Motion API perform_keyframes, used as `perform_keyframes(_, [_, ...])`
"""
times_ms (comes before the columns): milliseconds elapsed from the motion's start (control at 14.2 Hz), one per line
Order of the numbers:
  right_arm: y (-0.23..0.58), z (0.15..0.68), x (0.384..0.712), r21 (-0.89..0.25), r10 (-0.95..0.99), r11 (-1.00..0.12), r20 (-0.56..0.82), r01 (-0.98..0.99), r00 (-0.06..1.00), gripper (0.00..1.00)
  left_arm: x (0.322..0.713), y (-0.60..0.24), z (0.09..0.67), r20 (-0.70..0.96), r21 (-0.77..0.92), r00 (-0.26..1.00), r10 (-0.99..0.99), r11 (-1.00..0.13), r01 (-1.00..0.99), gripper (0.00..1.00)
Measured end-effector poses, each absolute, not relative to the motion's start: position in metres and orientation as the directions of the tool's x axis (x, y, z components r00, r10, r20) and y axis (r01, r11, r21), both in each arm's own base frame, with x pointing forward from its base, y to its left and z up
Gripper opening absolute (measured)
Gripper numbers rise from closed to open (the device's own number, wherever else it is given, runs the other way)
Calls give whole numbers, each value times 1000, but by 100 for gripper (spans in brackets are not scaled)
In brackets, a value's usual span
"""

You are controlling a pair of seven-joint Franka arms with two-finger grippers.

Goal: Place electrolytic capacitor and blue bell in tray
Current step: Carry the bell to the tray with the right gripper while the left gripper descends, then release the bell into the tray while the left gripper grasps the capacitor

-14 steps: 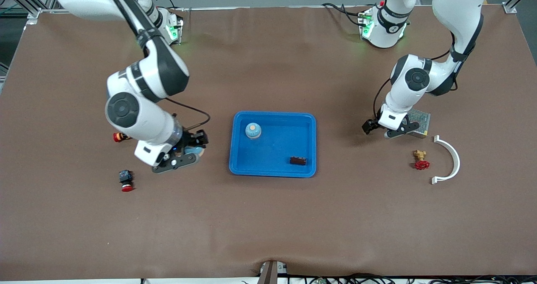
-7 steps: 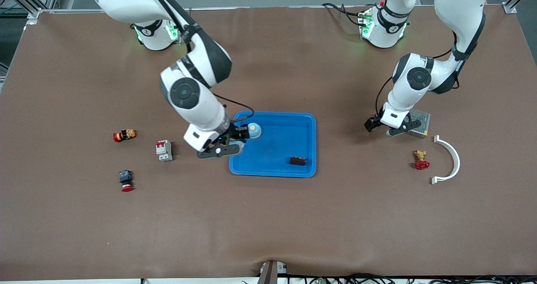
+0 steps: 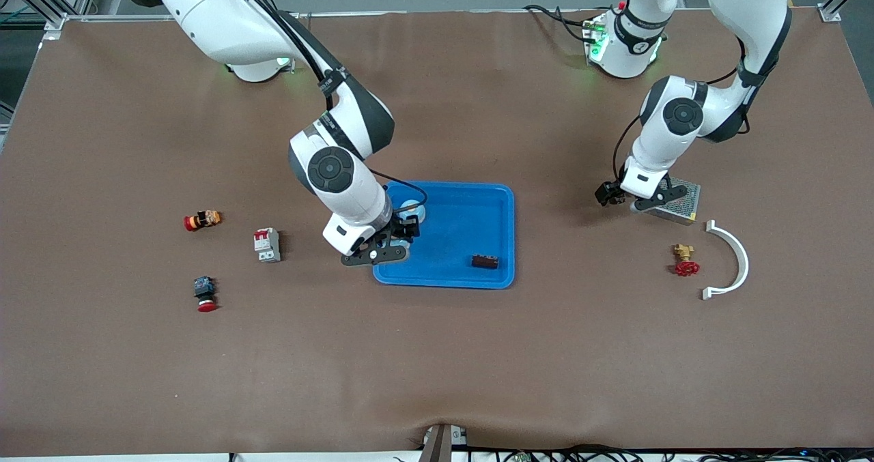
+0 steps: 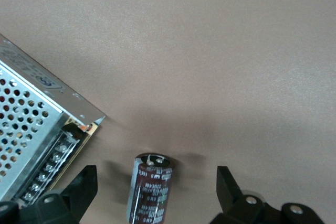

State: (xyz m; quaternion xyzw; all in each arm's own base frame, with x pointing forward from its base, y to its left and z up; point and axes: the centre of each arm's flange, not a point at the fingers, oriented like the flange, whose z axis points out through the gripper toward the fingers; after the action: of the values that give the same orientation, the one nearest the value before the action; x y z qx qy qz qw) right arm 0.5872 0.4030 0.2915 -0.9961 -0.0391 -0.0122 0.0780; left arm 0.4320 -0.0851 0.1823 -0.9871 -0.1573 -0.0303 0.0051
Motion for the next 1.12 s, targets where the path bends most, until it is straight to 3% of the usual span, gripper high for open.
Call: perform_keyframes(1124, [422,220,577,-131,70,-989,47,76,996,66,425,-87,183,25,-39,954,300,-953,301,100])
